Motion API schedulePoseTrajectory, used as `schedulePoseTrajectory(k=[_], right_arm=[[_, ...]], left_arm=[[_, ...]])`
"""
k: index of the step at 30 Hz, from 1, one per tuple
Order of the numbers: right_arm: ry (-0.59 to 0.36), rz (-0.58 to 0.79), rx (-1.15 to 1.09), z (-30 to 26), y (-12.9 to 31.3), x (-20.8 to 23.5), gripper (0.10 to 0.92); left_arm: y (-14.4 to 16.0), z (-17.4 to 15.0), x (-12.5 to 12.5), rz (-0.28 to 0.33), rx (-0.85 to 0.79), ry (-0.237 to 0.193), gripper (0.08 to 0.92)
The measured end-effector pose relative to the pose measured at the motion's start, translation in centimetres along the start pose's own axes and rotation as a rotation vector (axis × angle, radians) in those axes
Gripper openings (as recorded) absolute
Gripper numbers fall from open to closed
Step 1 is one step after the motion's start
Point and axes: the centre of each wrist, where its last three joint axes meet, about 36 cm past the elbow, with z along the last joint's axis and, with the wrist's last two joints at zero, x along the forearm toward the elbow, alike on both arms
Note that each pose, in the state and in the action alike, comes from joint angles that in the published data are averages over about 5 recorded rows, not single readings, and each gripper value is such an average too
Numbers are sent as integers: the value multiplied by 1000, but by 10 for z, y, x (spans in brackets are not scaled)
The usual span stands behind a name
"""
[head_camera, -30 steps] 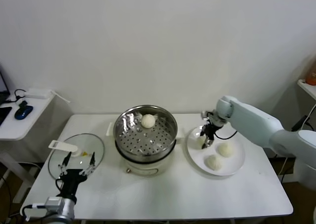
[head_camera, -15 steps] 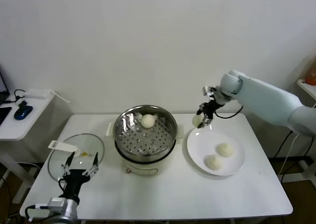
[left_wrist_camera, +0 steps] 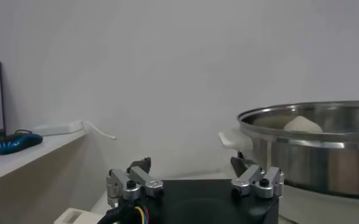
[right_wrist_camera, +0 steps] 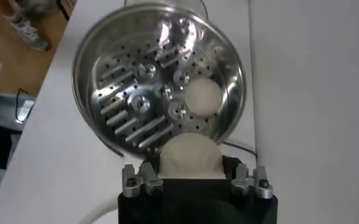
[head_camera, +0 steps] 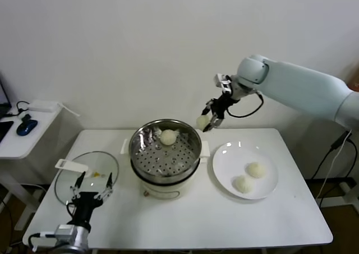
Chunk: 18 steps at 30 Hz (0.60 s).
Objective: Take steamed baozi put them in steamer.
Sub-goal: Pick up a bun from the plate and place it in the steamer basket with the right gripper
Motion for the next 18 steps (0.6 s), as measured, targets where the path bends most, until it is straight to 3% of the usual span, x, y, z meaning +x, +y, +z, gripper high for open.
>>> schedulePoseTrajectory(k=[18], right_arm=[[-87, -71, 39, -72, 1, -109, 670]], left_arm=[[9, 4, 9, -19, 3, 6, 823]])
